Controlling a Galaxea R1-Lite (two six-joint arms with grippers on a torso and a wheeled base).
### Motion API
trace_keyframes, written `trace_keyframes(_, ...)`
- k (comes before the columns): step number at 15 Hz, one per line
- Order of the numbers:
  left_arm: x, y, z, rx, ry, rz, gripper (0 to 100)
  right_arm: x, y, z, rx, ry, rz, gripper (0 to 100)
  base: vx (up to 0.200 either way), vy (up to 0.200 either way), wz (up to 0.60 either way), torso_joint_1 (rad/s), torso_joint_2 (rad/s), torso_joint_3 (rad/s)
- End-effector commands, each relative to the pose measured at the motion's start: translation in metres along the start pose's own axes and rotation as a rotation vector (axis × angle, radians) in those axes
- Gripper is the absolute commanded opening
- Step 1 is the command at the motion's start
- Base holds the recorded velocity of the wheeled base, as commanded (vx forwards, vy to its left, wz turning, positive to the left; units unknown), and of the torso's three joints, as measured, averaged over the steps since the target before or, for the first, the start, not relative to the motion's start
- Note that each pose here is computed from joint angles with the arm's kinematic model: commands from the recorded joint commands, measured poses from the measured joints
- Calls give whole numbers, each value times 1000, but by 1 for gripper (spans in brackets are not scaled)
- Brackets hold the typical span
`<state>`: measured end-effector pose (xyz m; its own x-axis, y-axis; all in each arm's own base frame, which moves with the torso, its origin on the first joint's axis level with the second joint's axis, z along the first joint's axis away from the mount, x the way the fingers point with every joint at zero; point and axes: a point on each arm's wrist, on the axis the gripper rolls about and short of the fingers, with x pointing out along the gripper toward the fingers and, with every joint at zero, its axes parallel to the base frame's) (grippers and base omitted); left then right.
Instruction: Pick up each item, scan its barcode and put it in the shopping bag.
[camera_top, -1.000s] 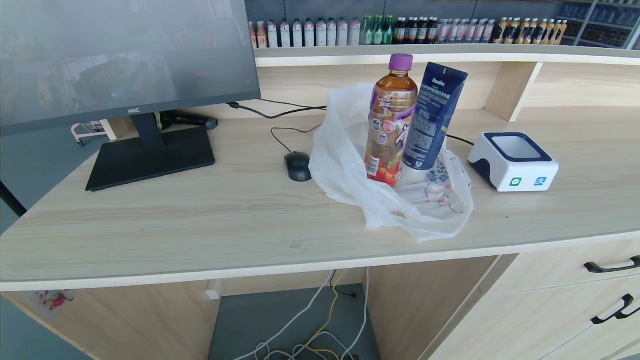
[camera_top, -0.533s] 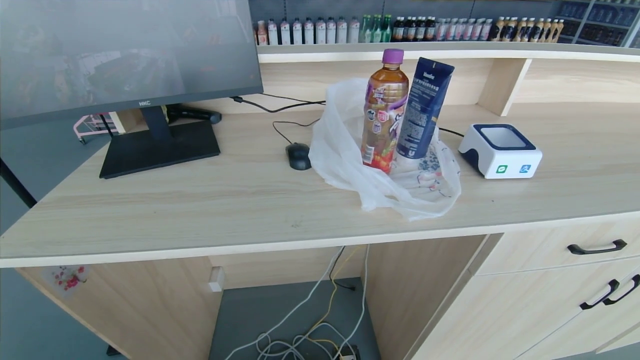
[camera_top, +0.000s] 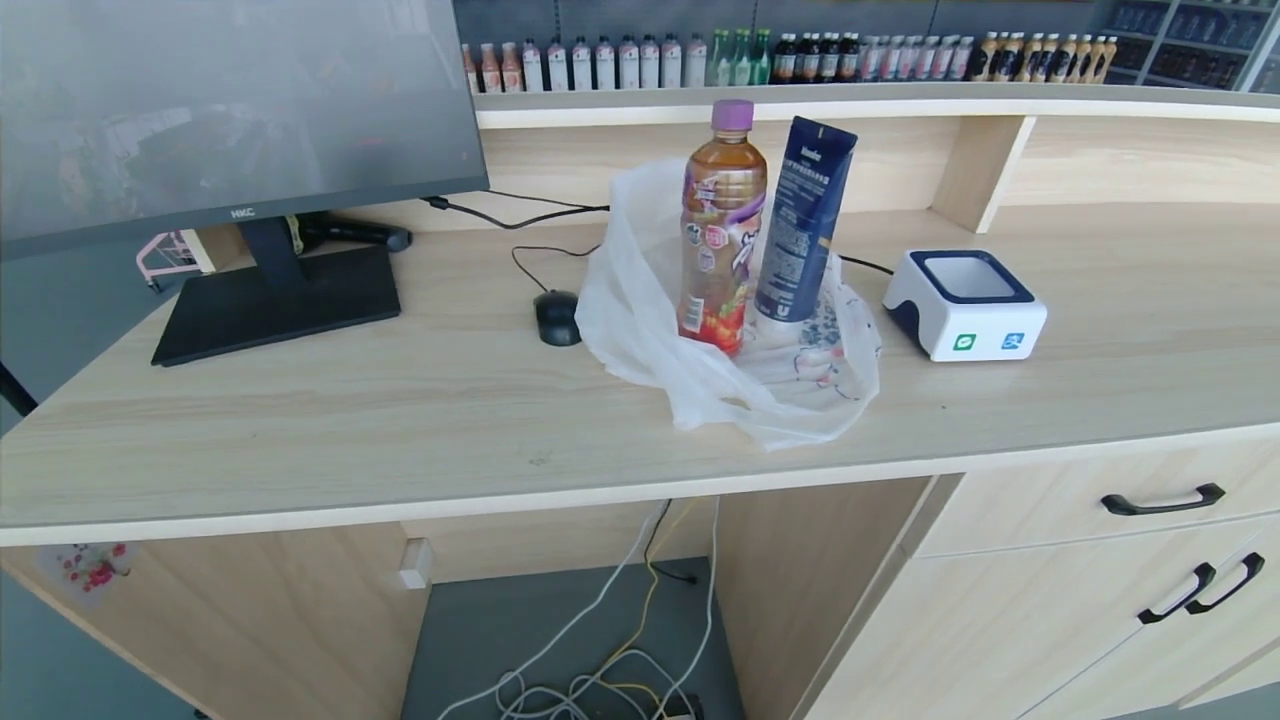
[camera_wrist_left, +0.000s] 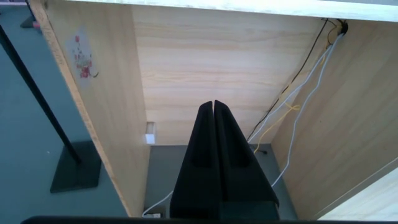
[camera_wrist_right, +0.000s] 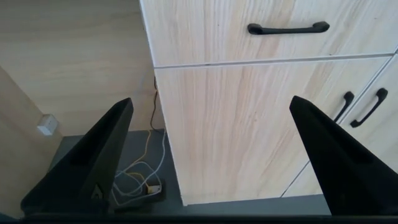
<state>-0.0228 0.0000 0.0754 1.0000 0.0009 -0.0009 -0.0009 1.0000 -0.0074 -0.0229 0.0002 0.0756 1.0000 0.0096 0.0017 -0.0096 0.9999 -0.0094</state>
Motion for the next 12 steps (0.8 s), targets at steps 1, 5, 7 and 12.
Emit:
trace_keyframes(1, 0, 0, 0, -3, -1, -1, 0, 0, 0, 0, -7, 2, 0, 100, 0, -200, 0, 2, 2, 2)
trace_keyframes(5, 0, 0, 0, -3, -1, -1, 0, 0, 0, 0, -9, 2, 0, 100, 0, -200, 0, 1, 2, 4)
trace_keyframes(7, 0, 0, 0, -5, -1, -1, 0, 0, 0, 0, -6, 2, 0, 100, 0, -200, 0, 7, 2, 0)
trace_keyframes(12, 0, 0, 0, -5, -1, -1, 0, 0, 0, 0, 5, 2, -3, 100, 0, -200, 0, 1, 4, 4)
